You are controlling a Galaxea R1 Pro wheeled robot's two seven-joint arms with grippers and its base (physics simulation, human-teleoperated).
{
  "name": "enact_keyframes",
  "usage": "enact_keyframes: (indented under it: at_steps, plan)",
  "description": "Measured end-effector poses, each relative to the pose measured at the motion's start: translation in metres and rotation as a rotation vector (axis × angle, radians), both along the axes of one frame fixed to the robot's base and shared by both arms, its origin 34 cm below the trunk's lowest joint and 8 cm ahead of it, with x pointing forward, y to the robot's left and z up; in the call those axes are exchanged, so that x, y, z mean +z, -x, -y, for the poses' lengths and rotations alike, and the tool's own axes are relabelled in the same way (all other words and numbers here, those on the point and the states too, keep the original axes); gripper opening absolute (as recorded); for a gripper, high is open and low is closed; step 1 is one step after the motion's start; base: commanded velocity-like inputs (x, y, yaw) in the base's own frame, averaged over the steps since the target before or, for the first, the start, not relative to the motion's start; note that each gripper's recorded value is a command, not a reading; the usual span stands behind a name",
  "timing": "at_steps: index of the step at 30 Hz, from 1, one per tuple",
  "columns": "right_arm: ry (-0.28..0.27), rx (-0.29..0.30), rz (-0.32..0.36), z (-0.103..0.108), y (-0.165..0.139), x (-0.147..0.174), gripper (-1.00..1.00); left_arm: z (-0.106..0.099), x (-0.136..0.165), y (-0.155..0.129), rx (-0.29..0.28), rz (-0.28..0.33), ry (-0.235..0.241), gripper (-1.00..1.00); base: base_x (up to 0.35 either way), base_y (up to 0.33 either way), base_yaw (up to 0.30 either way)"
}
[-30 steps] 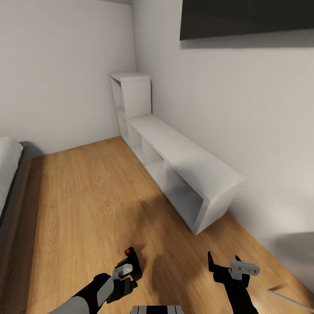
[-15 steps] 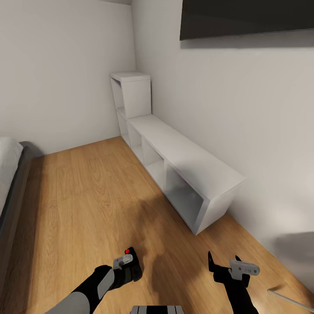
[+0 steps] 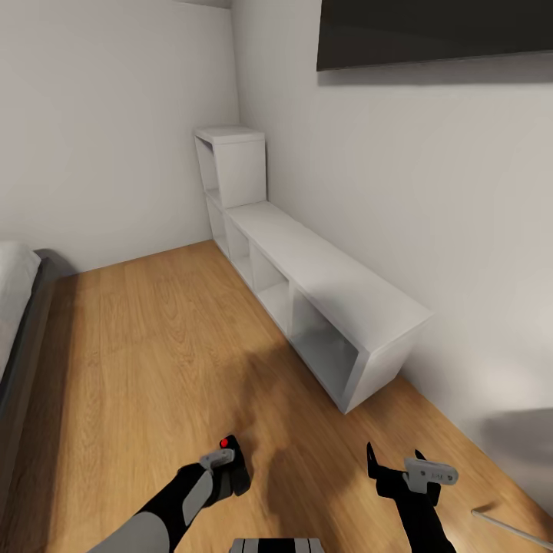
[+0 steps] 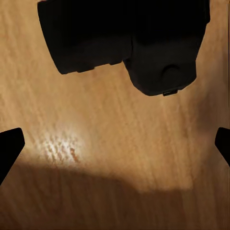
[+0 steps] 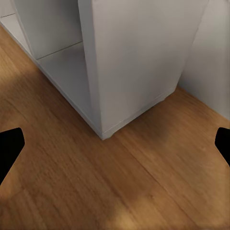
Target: Attach the digital camera to the camera tripod in the bedroom.
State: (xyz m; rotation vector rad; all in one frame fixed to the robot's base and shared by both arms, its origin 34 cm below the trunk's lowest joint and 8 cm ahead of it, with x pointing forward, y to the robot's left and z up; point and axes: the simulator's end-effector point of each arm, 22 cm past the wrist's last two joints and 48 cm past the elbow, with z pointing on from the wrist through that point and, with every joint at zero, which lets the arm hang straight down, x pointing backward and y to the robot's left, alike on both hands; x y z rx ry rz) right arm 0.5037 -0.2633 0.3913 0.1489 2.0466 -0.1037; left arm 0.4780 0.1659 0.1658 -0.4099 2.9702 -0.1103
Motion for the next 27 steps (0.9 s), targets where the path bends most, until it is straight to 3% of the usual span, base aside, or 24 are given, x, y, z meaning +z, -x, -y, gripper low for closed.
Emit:
enact_keyframes:
  at_steps: [6,19,27]
  plan:
    - [-0.001,0.0,0.0,0.0,0.0,0.0,1.0,0.006,0.007,-0.011,-0.015,0.021,-0.009,1.0,0.0,0.0,0.0]
    - [-0.001,0.0,0.0,0.0,0.0,0.0,1.0,0.028,0.034,-0.032,-0.075,-0.012,0.041,1.0,0.0,0.0,0.0]
    - [-0.001,0.0,0.0,-0.001,0.0,0.0,1.0,0.029,0.024,-0.011,-0.09,-0.066,0.042,1.0,0.0,0.0,0.0]
